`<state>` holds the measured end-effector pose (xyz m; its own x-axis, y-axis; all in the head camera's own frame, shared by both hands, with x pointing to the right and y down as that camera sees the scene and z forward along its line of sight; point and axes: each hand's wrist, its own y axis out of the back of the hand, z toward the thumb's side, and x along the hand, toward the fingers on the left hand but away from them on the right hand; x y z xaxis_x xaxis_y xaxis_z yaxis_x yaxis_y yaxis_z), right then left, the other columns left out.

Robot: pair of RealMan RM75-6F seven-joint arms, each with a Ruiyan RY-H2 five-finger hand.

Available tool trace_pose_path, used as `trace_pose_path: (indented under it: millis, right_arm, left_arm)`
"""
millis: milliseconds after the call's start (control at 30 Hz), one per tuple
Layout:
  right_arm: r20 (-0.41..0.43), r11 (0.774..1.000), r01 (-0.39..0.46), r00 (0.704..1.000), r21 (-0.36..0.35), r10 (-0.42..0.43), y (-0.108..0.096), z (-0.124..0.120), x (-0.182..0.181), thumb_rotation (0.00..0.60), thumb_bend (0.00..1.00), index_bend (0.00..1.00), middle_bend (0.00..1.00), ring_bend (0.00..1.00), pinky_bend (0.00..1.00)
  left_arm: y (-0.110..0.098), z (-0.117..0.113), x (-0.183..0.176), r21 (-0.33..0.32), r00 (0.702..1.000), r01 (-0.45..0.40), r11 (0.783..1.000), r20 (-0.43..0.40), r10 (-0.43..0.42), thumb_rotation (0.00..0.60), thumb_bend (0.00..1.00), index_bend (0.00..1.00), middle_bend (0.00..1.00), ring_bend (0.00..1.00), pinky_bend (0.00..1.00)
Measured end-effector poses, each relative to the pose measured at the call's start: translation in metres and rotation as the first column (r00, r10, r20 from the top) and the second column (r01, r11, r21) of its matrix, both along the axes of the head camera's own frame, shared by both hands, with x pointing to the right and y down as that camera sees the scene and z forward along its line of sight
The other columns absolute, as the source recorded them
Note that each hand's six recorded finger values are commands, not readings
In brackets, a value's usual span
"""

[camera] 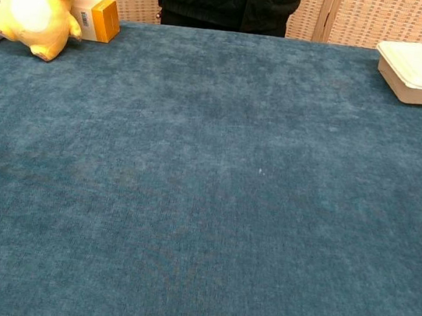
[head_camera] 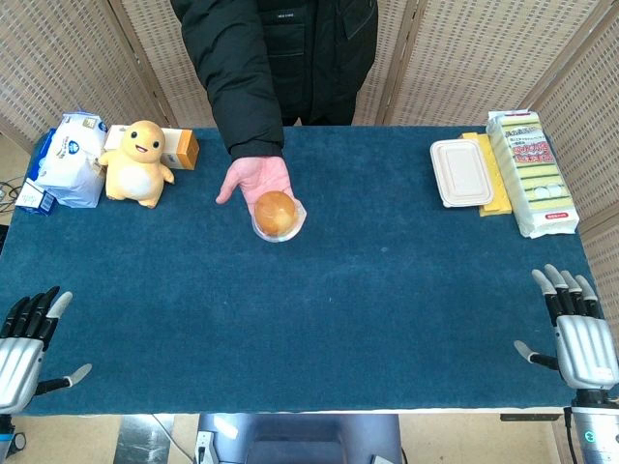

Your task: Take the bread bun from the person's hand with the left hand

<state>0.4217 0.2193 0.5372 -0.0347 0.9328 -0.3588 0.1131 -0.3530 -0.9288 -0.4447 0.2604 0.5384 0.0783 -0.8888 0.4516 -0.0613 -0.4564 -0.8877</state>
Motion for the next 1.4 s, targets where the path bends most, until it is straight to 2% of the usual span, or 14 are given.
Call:
trace_pose_path:
  millis: [167, 300, 400, 533, 633, 800, 967, 1067, 1133, 1267, 1400]
  right_arm:
    - [-0.010, 1.000, -0.003, 1.000, -0.004, 0.003, 0.001, 0.002, 0.001, 0.600, 0.08, 0.05, 0.02, 0.00, 0.00]
    - [-0.011, 1.000, 0.003, 1.000, -0.007, -0.003, 0.001, 0.003, -0.001, 0.600, 0.08, 0.05, 0.02, 0.00, 0.00]
    - [-0.013, 1.000, 0.005, 1.000, -0.010, -0.005, 0.002, 0.004, -0.002, 0.600, 0.08, 0.05, 0.02, 0.00, 0.00]
    - [-0.011, 1.000, -0.002, 1.000, -0.013, 0.002, 0.001, 0.004, 0.000, 0.600, 0.08, 0.05, 0.02, 0.00, 0.00]
    - [-0.007, 1.000, -0.005, 1.000, -0.013, 0.005, 0.000, 0.004, 0.001, 0.600, 0.09, 0.05, 0.02, 0.00, 0.00]
    - [0.002, 1.000, -0.007, 1.000, -0.020, 0.007, -0.001, 0.006, 0.002, 0.600, 0.09, 0.05, 0.02, 0.00, 0.00]
    - [0.010, 1.000, -0.007, 1.000, -0.021, 0.007, -0.002, 0.005, 0.002, 0.600, 0.09, 0.05, 0.02, 0.00, 0.00]
    - [0.011, 1.000, -0.007, 1.000, -0.026, 0.008, -0.002, 0.006, 0.003, 0.600, 0.09, 0.05, 0.02, 0.00, 0.00]
    - [0.012, 1.000, -0.008, 1.000, -0.029, 0.008, -0.002, 0.007, 0.003, 0.600, 0.09, 0.05, 0.02, 0.00, 0.00]
    - [0.011, 0.999, -0.014, 1.000, -0.032, 0.014, -0.003, 0.009, 0.005, 0.600, 0.09, 0.05, 0.02, 0.00, 0.00]
    - [0.011, 0.999, -0.018, 1.000, -0.033, 0.018, -0.003, 0.009, 0.007, 0.600, 0.09, 0.05, 0.02, 0.00, 0.00]
  left_arm:
    - [-0.012, 0.003, 0.011, -0.018, 0.998, -0.042, 0.999, -0.046, 0.041, 0.600, 0.01, 0.00, 0.00, 0.00, 0.00]
    - [-0.033, -0.007, 0.035, -0.007, 0.987, -0.107, 0.994, -0.123, 0.105, 0.600, 0.01, 0.00, 0.00, 0.00, 0.00]
    - [-0.056, -0.022, 0.063, 0.018, 0.967, -0.164, 0.986, -0.196, 0.164, 0.600, 0.01, 0.00, 0.00, 0.00, 0.00]
    - [-0.098, -0.050, 0.117, 0.080, 0.921, -0.244, 0.967, -0.293, 0.257, 0.600, 0.00, 0.00, 0.00, 0.00, 0.00]
    - [-0.122, -0.064, 0.146, 0.102, 0.901, -0.272, 0.957, -0.323, 0.290, 0.600, 0.00, 0.00, 0.00, 0.00, 0.00]
    - [-0.155, -0.073, 0.179, 0.106, 0.894, -0.290, 0.951, -0.325, 0.308, 0.600, 0.00, 0.00, 0.00, 0.00, 0.00]
    - [-0.181, -0.066, 0.214, 0.082, 0.901, -0.300, 0.950, -0.302, 0.311, 0.600, 0.03, 0.00, 0.00, 0.00, 0.01]
    - [-0.192, -0.057, 0.236, 0.055, 0.908, -0.298, 0.953, -0.293, 0.301, 0.600, 0.08, 0.00, 0.05, 0.00, 0.15]
    - [-0.198, -0.049, 0.251, 0.029, 0.913, -0.291, 0.956, -0.290, 0.287, 0.600, 0.10, 0.00, 0.08, 0.01, 0.20]
    - [-0.208, -0.037, 0.281, -0.008, 0.922, -0.280, 0.960, -0.281, 0.266, 0.600, 0.16, 0.02, 0.14, 0.07, 0.25]
    - [-0.220, -0.033, 0.303, 0.003, 0.936, -0.256, 0.967, -0.250, 0.248, 0.600, 0.18, 0.03, 0.15, 0.08, 0.27]
